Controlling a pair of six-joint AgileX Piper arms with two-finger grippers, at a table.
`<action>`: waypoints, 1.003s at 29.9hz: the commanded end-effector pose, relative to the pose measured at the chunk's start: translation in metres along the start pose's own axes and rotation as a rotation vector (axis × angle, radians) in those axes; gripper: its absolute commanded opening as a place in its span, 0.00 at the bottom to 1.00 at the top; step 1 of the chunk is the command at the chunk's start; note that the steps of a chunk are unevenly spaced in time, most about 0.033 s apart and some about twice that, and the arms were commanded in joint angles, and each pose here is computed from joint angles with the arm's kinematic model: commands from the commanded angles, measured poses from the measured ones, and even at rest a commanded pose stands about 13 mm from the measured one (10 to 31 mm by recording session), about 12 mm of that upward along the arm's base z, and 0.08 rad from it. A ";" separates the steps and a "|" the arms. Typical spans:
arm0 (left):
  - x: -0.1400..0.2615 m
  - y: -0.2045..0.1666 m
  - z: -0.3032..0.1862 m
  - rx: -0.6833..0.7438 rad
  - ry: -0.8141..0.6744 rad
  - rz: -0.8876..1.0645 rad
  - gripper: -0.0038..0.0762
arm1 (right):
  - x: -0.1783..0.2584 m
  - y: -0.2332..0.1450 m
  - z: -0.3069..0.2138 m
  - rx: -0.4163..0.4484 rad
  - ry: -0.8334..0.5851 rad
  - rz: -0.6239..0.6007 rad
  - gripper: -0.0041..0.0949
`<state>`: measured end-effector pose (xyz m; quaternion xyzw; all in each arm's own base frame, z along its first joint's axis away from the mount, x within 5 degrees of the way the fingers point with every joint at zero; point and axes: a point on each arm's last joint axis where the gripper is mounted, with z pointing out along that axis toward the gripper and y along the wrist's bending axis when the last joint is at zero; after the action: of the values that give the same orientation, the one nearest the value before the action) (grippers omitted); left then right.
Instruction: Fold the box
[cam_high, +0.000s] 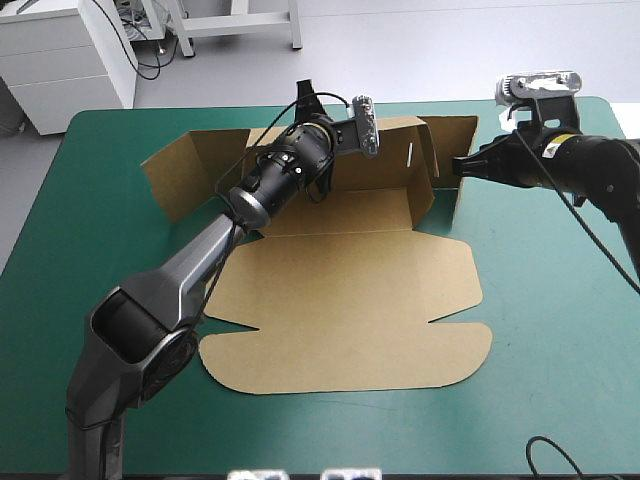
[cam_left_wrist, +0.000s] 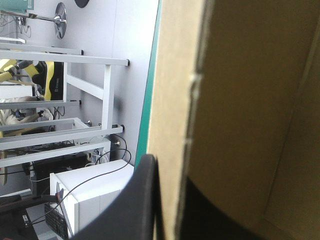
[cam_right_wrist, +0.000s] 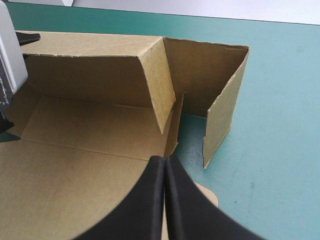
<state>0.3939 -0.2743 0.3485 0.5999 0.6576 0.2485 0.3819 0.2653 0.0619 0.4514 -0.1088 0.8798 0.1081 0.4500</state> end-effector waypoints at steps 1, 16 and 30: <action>-0.004 -0.006 -0.023 0.085 0.039 -0.052 0.04 | -0.009 0.002 -0.017 -0.006 -0.081 0.001 0.03; -0.019 -0.024 -0.065 0.192 0.103 -0.050 0.04 | -0.005 0.002 -0.022 0.001 -0.053 -0.015 0.03; -0.022 -0.019 -0.113 0.227 0.046 -0.102 0.04 | -0.006 0.004 -0.033 -0.003 -0.085 -0.014 0.03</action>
<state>0.3132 -0.3016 0.3596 0.6241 0.7077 0.1920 0.2699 0.2518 0.0599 0.4545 -0.1149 0.8875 0.1070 0.4332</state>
